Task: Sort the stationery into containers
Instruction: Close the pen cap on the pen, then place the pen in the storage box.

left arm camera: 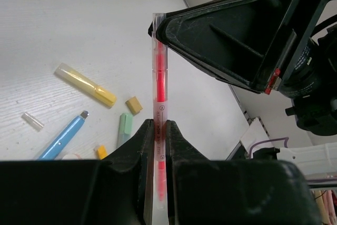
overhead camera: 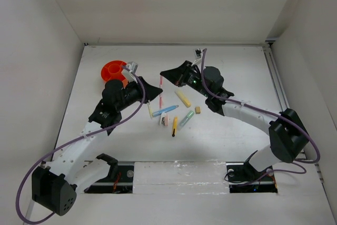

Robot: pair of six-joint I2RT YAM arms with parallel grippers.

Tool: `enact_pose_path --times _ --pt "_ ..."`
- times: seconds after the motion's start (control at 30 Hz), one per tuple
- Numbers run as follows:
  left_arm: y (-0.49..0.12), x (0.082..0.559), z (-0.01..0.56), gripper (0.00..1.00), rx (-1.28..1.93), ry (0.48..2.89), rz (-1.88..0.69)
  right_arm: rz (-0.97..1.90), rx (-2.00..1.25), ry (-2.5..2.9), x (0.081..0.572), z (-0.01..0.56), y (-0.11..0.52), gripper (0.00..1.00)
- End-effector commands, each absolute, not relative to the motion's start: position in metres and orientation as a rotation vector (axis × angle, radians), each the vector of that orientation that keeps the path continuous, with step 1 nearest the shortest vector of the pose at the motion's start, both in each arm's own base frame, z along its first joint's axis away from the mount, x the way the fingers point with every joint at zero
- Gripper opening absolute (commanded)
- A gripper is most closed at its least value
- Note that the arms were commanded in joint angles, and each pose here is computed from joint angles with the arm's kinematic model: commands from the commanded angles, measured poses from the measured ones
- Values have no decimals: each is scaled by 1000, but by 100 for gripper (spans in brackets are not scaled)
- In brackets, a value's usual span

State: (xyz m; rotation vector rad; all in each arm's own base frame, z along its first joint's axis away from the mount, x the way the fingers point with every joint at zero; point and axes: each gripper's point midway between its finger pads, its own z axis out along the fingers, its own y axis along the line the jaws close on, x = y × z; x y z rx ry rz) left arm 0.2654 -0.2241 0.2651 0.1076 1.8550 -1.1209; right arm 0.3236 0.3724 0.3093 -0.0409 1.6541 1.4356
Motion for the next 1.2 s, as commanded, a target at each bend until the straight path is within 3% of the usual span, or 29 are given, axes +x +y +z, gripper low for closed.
enact_pose_path --times 0.0,0.43,0.57,0.7,0.83,1.03,1.17 --pt "-216 286 321 0 102 1640 -1063 1459 -218 1801 291 279 389 0" --pt "-210 277 342 0 133 1568 -1060 1461 -289 1849 276 259 393 0" --pt "-213 275 330 0 142 1585 -1082 1467 -287 1803 279 274 389 16" --pt "-213 275 322 0 132 1598 -1088 1490 -264 1730 285 296 380 38" --pt "-213 281 311 0 110 1627 -1071 1487 -254 1680 288 316 371 51" --pt "-203 299 301 0 7 1658 -994 1468 -233 1628 295 331 347 62" --pt "-171 338 292 0 -223 1642 -796 1375 -234 1583 310 333 318 67"
